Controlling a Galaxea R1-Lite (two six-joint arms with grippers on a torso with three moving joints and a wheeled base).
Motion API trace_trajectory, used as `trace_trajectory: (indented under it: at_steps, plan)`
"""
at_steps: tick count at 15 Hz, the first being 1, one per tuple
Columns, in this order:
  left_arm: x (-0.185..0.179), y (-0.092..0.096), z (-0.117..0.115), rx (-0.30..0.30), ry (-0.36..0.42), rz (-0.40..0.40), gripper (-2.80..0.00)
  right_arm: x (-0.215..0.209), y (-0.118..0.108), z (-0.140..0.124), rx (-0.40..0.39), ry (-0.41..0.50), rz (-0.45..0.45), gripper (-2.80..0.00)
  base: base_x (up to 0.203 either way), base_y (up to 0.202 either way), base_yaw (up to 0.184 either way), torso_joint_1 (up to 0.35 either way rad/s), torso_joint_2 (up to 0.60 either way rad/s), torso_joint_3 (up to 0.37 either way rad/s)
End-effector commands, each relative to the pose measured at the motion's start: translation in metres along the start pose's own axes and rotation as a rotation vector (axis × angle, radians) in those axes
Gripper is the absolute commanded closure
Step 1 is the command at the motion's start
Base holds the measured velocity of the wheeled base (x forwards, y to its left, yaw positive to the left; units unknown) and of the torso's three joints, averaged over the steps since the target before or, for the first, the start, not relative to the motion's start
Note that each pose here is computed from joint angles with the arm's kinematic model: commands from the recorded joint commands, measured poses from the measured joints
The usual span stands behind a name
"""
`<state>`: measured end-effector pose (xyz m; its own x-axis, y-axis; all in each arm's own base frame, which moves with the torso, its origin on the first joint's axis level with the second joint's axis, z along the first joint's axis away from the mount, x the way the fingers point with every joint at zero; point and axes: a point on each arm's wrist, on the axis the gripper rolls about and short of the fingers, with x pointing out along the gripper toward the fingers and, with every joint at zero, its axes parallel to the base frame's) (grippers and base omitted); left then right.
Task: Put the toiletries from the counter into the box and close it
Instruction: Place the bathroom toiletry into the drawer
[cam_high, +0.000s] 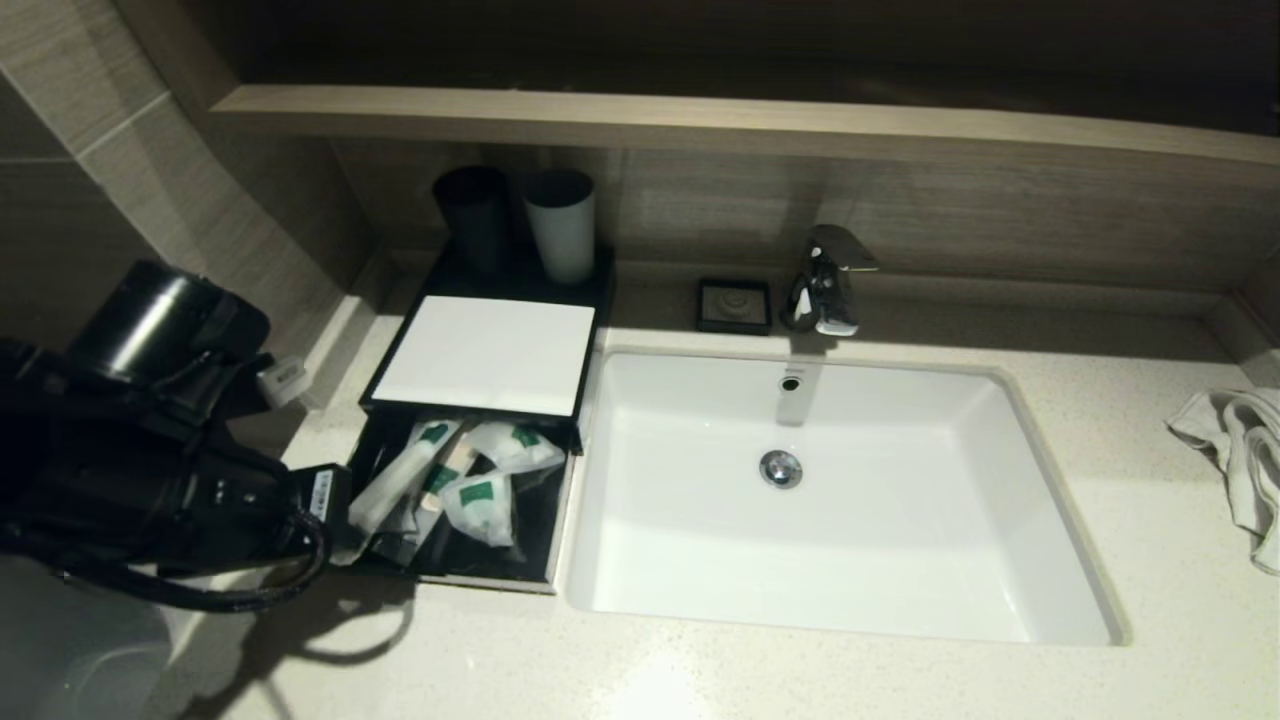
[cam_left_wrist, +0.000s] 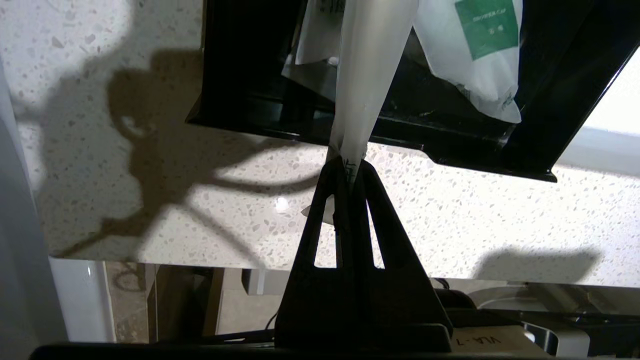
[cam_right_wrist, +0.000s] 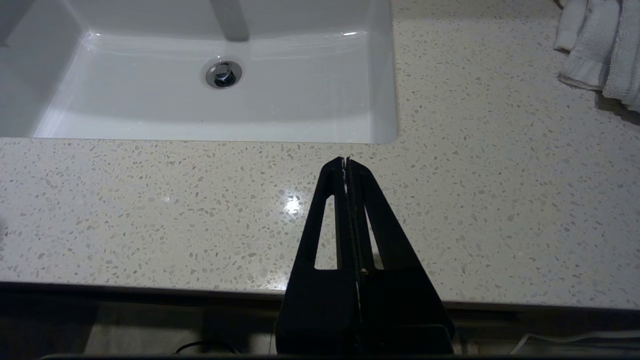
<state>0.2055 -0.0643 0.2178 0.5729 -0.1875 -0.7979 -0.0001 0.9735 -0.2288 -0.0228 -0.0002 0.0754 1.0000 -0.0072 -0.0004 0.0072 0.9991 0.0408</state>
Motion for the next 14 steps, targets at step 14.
trace_trajectory:
  at_steps: [14]
  plan:
    - [0.036,-0.006,0.018,-0.005,0.012,0.005,0.00,0.000,0.000,0.000,0.001,0.000,0.000,0.00,0.000,0.000,0.000,0.000,0.00,0.000]
